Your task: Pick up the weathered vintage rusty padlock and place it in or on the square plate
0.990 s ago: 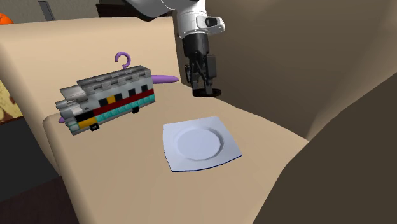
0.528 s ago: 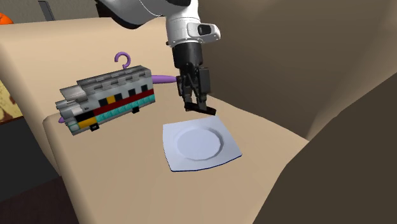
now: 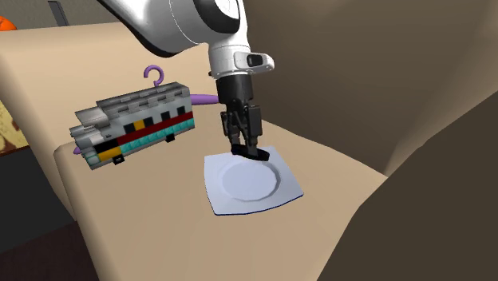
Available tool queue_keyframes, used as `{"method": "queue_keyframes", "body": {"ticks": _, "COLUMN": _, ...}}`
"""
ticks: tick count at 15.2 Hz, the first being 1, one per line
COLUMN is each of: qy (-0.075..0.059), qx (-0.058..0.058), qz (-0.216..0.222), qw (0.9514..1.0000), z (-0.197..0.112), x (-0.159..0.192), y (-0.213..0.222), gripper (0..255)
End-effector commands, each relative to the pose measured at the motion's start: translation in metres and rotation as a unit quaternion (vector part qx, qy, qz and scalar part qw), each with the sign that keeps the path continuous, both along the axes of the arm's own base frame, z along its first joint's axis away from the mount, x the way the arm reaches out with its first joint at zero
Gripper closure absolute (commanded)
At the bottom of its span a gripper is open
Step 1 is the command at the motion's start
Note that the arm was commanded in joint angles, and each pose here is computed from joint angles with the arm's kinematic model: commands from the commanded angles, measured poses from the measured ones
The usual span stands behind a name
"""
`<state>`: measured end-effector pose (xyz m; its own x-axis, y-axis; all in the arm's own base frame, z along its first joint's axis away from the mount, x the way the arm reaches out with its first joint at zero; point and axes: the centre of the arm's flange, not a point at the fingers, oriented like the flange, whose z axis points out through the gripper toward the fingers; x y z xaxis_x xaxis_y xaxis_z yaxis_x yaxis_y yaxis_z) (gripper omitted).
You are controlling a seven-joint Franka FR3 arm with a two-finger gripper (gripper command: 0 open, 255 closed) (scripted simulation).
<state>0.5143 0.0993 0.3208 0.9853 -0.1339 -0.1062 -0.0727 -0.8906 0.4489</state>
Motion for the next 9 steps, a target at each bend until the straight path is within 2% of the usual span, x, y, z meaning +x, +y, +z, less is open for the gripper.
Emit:
{"method": "queue_keyframes", "body": {"ticks": 1, "qy": 0.000, "qx": 0.000, "qz": 0.000, "qw": 1.0000, "z": -0.011, "x": 0.000, "y": 0.001, "gripper": 255}}
{"method": "queue_keyframes", "body": {"ticks": 4, "qy": 0.000, "qx": 0.000, "qz": 0.000, "qw": 1.0000, "z": -0.024, "x": 0.000, "y": 0.001, "gripper": 255}}
{"method": "queue_keyframes", "body": {"ticks": 9, "qy": 0.000, "qx": 0.000, "qz": 0.000, "qw": 1.0000, "z": -0.024, "x": 0.000, "y": 0.001, "gripper": 255}}
